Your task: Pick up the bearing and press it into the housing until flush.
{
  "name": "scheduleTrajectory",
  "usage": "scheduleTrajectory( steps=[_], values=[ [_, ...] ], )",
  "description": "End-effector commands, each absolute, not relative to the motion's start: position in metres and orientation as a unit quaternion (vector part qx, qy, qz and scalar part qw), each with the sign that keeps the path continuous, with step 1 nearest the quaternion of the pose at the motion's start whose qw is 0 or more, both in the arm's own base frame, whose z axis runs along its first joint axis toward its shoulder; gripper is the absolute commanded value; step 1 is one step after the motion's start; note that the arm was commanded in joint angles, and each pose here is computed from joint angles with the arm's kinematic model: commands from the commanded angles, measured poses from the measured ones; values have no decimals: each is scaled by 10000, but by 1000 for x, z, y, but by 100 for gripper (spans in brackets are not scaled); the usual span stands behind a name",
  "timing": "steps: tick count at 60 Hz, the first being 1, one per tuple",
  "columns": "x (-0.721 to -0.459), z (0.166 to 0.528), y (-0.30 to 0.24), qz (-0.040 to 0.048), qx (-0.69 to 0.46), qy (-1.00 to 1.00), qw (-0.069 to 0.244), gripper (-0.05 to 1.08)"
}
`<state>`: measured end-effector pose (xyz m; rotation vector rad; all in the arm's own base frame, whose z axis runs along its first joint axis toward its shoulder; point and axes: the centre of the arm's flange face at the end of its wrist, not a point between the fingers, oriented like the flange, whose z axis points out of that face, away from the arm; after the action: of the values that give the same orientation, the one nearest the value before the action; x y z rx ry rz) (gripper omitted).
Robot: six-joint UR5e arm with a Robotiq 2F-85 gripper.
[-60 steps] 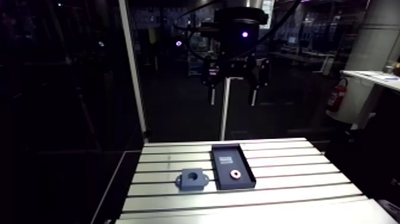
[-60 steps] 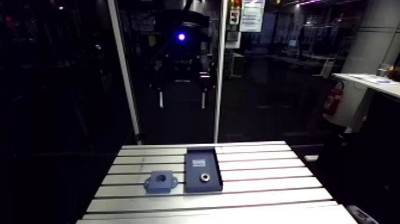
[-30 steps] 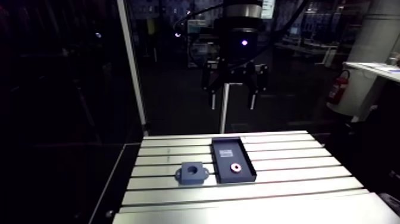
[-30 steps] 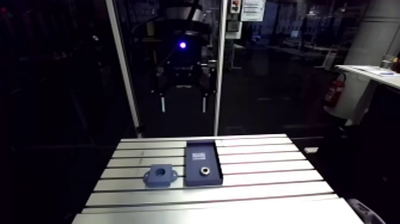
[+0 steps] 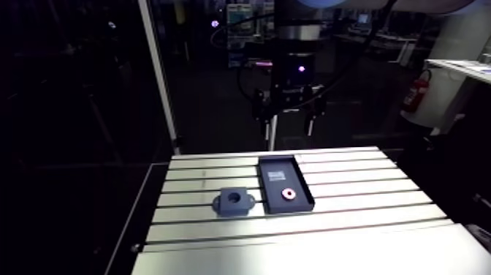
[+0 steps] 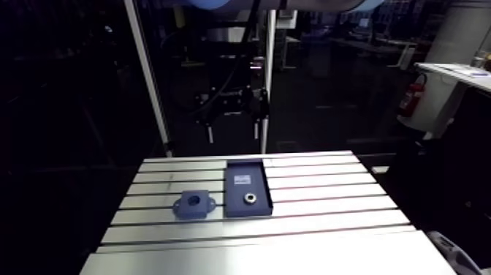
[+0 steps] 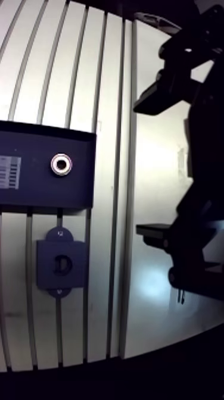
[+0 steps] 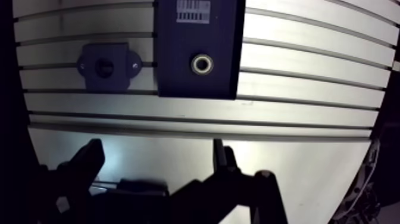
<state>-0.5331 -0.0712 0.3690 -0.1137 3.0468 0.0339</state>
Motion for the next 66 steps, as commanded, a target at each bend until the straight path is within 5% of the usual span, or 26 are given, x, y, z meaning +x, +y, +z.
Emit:
scheduleTrajectory(
  steps=[1, 14, 48, 66],
  values=[
    [-535, 347, -49, 121, -344, 9989, 293, 1],
    [-534, 331, -35, 137, -261, 9996, 42, 1],
    [-537, 262, -33, 83, -138, 9994, 308, 4],
    [-539, 242, -32, 82, -132, 9993, 348, 20]
  ],
)
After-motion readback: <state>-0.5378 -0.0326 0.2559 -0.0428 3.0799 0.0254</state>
